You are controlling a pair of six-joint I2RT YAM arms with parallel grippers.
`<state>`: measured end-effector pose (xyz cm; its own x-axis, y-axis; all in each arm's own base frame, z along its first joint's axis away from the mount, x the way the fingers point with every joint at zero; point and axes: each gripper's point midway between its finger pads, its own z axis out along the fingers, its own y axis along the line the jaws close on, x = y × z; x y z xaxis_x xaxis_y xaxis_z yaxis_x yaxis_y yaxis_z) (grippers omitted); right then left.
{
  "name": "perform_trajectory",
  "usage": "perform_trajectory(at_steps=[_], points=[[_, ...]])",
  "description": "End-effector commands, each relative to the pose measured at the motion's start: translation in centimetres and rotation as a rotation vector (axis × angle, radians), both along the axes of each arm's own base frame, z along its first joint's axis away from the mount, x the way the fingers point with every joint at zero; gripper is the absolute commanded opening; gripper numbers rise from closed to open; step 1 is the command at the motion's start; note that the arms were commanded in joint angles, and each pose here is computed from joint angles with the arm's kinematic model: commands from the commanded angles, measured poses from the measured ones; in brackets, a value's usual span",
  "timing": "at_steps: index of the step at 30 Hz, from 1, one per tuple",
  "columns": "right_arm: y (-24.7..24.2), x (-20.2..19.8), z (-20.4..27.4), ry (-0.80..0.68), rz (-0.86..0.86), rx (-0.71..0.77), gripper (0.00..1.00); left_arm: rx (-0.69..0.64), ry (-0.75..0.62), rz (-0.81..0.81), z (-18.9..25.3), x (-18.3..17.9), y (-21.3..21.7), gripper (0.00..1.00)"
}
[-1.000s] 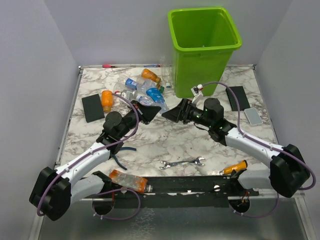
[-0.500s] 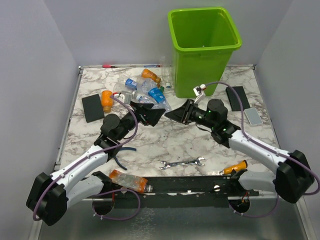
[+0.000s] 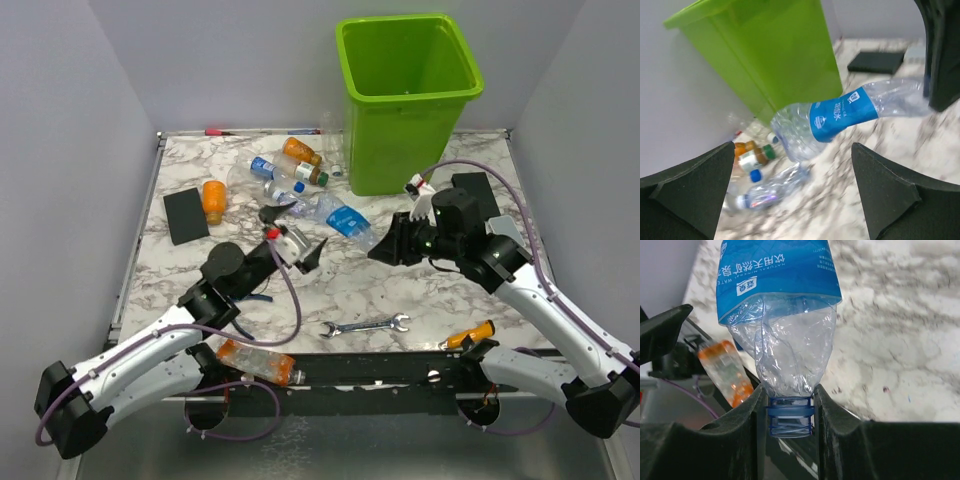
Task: Put the plastic bottles in the bin
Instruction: Pick up the plastic bottle at the center of the board.
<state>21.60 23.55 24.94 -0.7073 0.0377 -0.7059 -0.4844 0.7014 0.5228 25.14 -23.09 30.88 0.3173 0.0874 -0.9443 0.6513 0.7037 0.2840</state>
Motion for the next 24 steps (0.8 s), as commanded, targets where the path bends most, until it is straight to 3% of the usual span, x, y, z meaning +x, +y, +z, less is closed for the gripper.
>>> perform_trajectory(at_steps=[1, 8, 15, 24], points=[[-2.6, -3.0, -4.4, 0.147, 0.066, -0.202, 0.0, 0.589, -0.289, -0.006, -4.9, -0.4, -1.3, 0.99], [-0.8, -3.6, -2.8, 0.147, 0.186, -0.149, 0.0, 0.797, -0.388, -0.1, -7.4, -1.4, -4.5, 0.98], [-0.6, -4.3, -1.8, 0.145, 0.252, -0.149, 0.0, 0.86, -0.396, -0.13, -8.7, -1.4, -6.0, 0.87], [-0.3, -5.6, -1.8, 0.136, 0.337, -0.124, 0.0, 0.835, -0.383, -0.048, -7.7, 0.1, -7.2, 0.45]])
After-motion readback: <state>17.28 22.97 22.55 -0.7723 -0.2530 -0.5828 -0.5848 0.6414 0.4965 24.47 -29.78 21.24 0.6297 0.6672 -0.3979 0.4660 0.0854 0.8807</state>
